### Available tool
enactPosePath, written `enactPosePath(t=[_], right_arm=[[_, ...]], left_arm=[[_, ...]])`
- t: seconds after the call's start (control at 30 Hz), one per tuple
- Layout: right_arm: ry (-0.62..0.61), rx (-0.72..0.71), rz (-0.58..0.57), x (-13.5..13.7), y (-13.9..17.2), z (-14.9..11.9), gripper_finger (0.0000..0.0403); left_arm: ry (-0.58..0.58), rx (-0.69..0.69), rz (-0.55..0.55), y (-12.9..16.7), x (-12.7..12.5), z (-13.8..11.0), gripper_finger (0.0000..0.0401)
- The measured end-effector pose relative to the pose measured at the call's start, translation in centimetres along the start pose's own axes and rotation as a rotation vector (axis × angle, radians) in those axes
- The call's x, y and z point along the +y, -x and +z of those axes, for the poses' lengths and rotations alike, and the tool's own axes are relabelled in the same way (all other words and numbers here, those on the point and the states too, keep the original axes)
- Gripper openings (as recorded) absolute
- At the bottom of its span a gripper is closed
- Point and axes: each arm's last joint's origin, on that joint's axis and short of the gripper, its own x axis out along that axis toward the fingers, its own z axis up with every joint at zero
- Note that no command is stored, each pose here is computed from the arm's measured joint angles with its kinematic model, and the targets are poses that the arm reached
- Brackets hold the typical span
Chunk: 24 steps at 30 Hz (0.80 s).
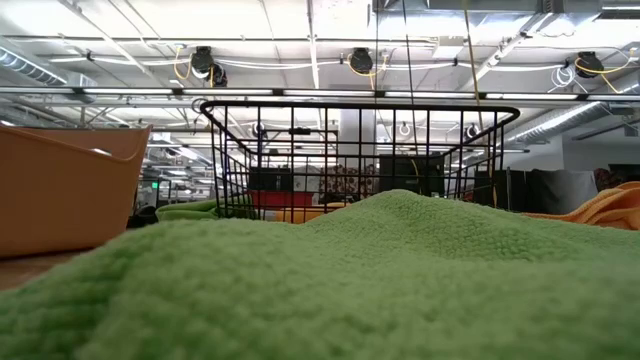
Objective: Sort microfiber towel by color & place in baskets
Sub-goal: Put the yellow microfiber cloth into the white bin
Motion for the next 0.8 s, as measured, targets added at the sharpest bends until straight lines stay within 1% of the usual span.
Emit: enactPosePath(t=[0.1,0.2,0.27,0.37,0.47,0.57,0.63,0.7,0.8], right_arm=[[-0.001,0.021,-0.034,-0.2,1.3,0.2,0.0159],[0.001,0.024,-0.061,-0.5,3.8,0.4,0.0206],[-0.006,0.013,-0.058,-0.7,5.7,0.6,0.0230],[-0.018,-0.022,-0.019,-0.8,7.9,1.0,0.0253],[0.007,-0.029,0.021,-0.6,8.7,1.1,0.0263],[0.035,-0.026,0.027,-0.5,8.6,0.8,0.0257],[0.043,-0.031,0.022,-0.4,8.1,0.3,0.0236],[0.034,-0.043,0.001,-0.5,7.2,-0.2,0.0200],[0.007,-0.057,-0.008,-0.3,5.2,-0.7,0.0125]], left_arm=[[-0.007,0.000,0.001,0.0,0.0,0.0,0.0283],[-0.006,0.001,0.000,0.0,0.0,0.0,0.0283],[-0.002,0.001,0.000,0.0,0.0,0.0,0.0283],[0.000,0.002,0.000,0.0,0.0,0.0,0.0283],[0.000,0.002,0.000,0.0,0.0,0.0,0.0283],[0.000,0.002,0.000,0.0,0.0,0.0,0.0283],[0.000,0.004,0.000,0.0,0.0,0.0,0.0283],[-0.001,0.009,0.000,0.0,0.0,-0.1,0.0283],[-0.002,0.011,0.000,0.0,0.0,-0.1,0.0283]])
